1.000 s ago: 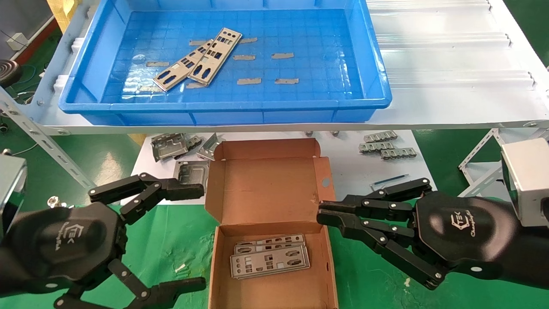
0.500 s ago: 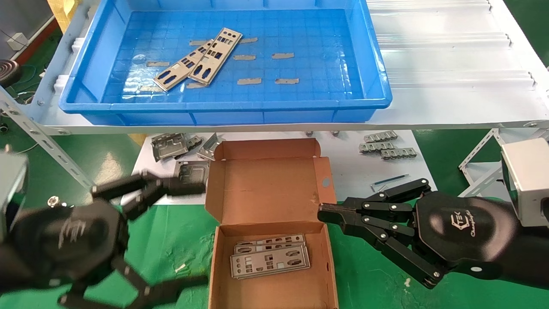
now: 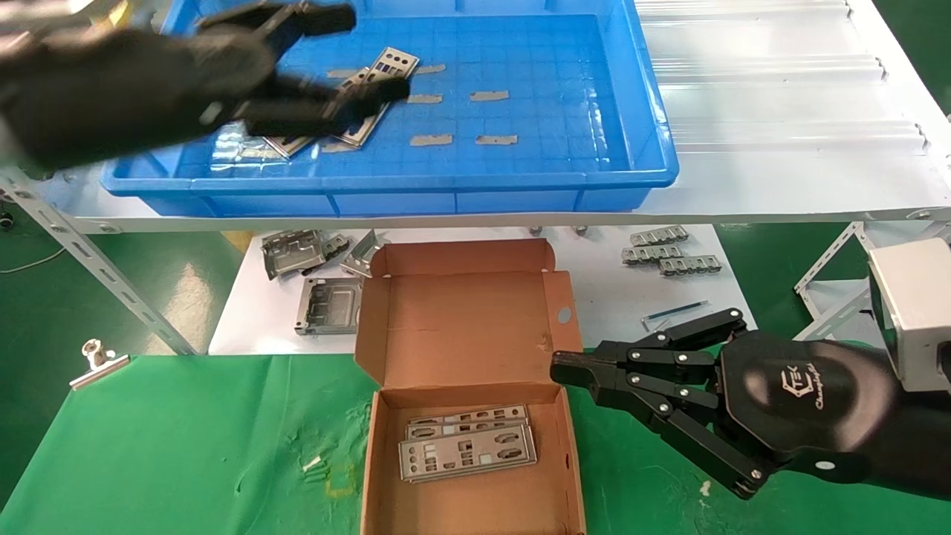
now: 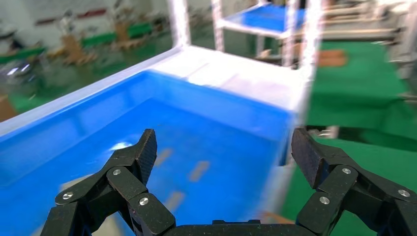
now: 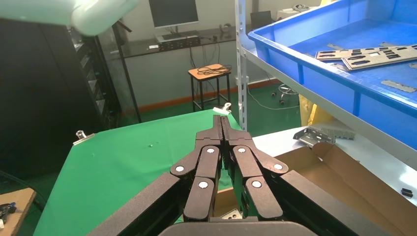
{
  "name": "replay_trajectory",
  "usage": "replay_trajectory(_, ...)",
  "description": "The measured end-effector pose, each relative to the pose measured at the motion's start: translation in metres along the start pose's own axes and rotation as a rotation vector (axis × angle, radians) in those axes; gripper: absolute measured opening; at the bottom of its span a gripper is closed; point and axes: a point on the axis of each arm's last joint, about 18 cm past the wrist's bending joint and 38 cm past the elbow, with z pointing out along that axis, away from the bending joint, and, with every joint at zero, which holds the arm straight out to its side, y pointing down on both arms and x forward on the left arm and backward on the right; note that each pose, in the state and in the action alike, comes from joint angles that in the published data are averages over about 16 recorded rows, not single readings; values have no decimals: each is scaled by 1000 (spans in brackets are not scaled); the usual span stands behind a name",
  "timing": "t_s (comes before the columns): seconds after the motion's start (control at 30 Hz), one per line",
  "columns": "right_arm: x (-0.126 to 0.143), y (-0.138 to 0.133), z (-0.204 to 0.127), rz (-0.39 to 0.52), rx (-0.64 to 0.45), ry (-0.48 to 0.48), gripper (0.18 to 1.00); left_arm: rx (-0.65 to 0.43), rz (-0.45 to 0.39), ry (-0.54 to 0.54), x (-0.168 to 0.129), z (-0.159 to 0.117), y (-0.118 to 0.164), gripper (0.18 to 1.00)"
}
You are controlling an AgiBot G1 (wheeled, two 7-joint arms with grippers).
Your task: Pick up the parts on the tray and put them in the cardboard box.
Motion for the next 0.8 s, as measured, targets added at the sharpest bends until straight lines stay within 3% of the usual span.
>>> replay_trajectory(0.33,0,0,0,0,0,0,191,-157,-83,-135,-49,65,-6,1001)
replay_trajectory(0.8,0,0,0,0,0,0,191,-253,-98,-270,-75,98,6,1001)
